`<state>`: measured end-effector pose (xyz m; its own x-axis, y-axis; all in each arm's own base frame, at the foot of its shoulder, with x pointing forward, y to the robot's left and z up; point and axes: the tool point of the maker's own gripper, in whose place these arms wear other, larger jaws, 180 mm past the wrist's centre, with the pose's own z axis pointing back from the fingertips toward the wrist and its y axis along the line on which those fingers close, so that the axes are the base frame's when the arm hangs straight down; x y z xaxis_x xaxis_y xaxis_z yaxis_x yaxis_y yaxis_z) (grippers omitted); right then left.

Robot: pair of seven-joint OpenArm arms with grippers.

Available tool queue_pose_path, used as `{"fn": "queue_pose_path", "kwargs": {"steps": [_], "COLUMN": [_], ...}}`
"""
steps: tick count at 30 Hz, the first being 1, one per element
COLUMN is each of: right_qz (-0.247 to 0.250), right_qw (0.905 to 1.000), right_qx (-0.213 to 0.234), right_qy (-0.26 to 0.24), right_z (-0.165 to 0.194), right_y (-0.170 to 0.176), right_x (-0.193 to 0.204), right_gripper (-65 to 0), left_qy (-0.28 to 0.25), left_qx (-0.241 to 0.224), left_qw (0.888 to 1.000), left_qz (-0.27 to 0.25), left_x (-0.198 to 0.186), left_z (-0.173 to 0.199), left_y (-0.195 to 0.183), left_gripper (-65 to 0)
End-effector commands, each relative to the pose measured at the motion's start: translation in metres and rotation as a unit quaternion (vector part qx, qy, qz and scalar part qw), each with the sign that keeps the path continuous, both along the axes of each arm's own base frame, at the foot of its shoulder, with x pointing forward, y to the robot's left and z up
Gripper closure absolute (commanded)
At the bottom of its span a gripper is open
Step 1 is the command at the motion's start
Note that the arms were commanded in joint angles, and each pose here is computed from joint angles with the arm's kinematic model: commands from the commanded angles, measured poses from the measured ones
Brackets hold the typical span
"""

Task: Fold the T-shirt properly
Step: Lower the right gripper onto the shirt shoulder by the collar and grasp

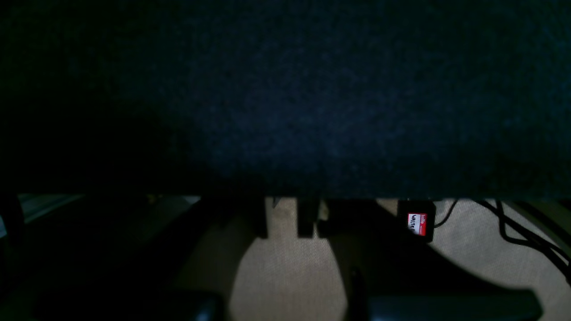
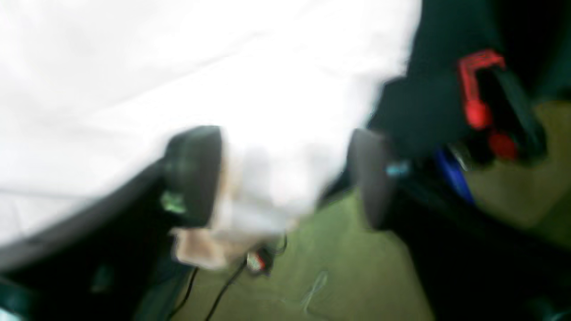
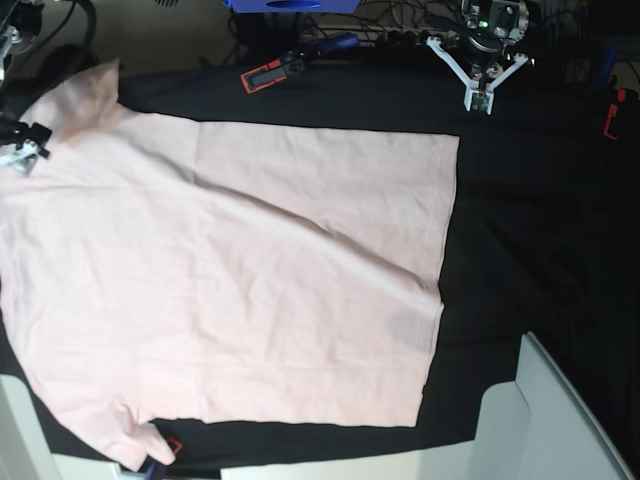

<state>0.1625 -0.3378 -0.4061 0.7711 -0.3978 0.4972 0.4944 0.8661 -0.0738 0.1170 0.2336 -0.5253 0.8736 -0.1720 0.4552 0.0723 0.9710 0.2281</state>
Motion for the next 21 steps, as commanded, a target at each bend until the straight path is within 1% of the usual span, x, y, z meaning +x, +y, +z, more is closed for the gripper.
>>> {"fn": "queue_pose_path", "kwargs": {"steps": [1,4,6,7,9,12,16,18,21], "right_qz": [-0.002,-0.021,-0.036,-0.035,-0.025,-0.008,0.002,0.0,-0.006], "right_qw": [0.9995,0.9989,0.9986,0.9987,0.9991,0.998,0.9966,0.9957,0.9952], "right_qx": [-0.009,0.005,0.011,0.015,0.027,0.061,0.082,0.092,0.098], "right_qy": [-0.03,-0.041,-0.038,-0.034,-0.023,-0.012,-0.005,0.0,-0.008], "right_z": [0.015,0.015,0.01,0.007,-0.003,-0.025,-0.037,-0.044,-0.05], "right_y": [-0.011,-0.023,-0.03,-0.03,-0.026,-0.01,0.0,0.003,0.003], "right_x": [0.007,-0.005,-0.014,-0.017,-0.021,-0.025,-0.026,-0.027,-0.025], "right_gripper": [-50.8,-49.5,-48.6,-48.6,-48.6,-48.6,-48.6,-48.6,-48.6], "left_qy": [-0.28,-0.287,-0.289,-0.289,-0.291,-0.295,-0.297,-0.308,-0.324], "left_qx": [0.027,0.027,0.026,0.025,0.025,0.025,0.025,0.024,0.024], "left_qw": [0.958,0.956,0.956,0.956,0.955,0.954,0.953,0.95,0.944], "left_qz": [-0.051,-0.051,-0.049,-0.049,-0.049,-0.049,-0.05,-0.052,-0.056], "left_x": [0.111,0.118,0.119,0.119,0.12,0.122,0.123,0.127,0.131], "left_z": [0.094,0.097,0.098,0.097,0.099,0.101,0.103,0.111,0.124], "left_y": [0.001,0.001,0.0,0.0,0.0,-0.001,-0.002,-0.004,-0.007], "left_gripper": [-10.1,-10.1,-10.1,-10.1,-10.1,-10.1,-10.1,-10.1,-10.1]}}
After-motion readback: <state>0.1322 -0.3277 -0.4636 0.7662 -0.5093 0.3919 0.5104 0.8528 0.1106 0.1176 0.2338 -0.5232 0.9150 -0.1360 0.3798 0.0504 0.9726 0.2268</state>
